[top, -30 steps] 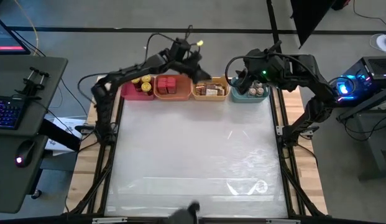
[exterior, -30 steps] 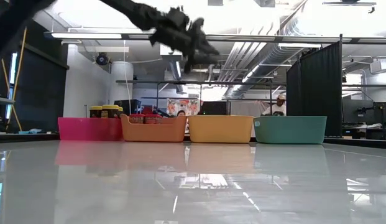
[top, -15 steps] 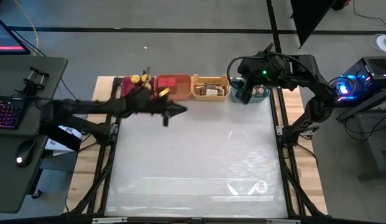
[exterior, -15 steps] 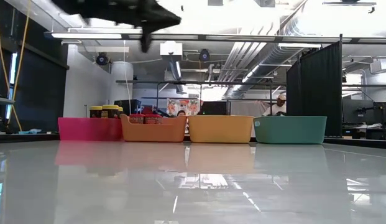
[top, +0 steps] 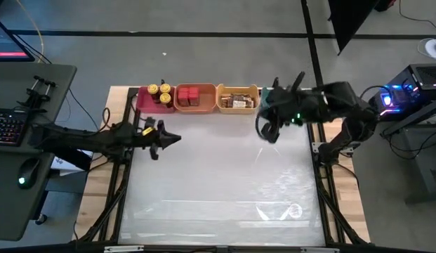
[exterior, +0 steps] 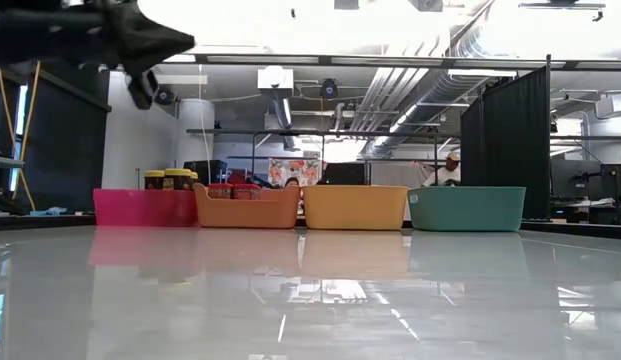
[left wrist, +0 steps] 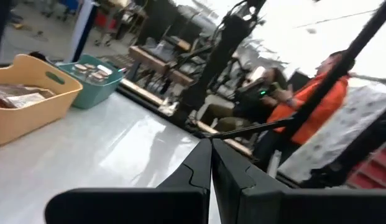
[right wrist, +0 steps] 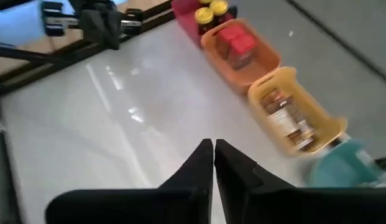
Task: Sort spices by type
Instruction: Return to Home Position
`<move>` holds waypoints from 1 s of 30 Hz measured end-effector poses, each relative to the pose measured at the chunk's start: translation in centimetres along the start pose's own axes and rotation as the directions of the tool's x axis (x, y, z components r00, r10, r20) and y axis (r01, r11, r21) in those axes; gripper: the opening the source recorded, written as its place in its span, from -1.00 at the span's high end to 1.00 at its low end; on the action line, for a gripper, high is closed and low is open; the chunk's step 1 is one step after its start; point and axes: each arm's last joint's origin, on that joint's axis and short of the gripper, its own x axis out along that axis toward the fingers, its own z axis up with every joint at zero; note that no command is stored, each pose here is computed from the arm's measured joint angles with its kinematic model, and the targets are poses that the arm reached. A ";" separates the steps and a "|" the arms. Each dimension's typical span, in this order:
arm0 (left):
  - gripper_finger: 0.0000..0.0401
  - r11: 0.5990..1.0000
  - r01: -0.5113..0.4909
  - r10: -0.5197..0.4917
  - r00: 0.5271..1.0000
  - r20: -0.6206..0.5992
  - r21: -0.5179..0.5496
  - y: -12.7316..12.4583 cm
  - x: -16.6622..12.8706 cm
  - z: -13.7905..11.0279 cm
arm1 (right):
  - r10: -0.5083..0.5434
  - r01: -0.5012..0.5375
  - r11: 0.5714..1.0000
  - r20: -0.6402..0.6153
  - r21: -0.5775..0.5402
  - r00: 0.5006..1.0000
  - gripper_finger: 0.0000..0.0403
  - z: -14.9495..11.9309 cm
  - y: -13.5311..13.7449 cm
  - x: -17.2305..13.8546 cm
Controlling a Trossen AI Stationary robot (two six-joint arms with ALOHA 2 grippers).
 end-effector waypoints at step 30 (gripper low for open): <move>1.00 0.997 -0.006 0.007 1.000 0.004 -0.081 2.2 -2.9 -4.4 | 0.310 -0.340 0.928 0.191 0.154 0.931 1.00 -17.1 -1.0 4.4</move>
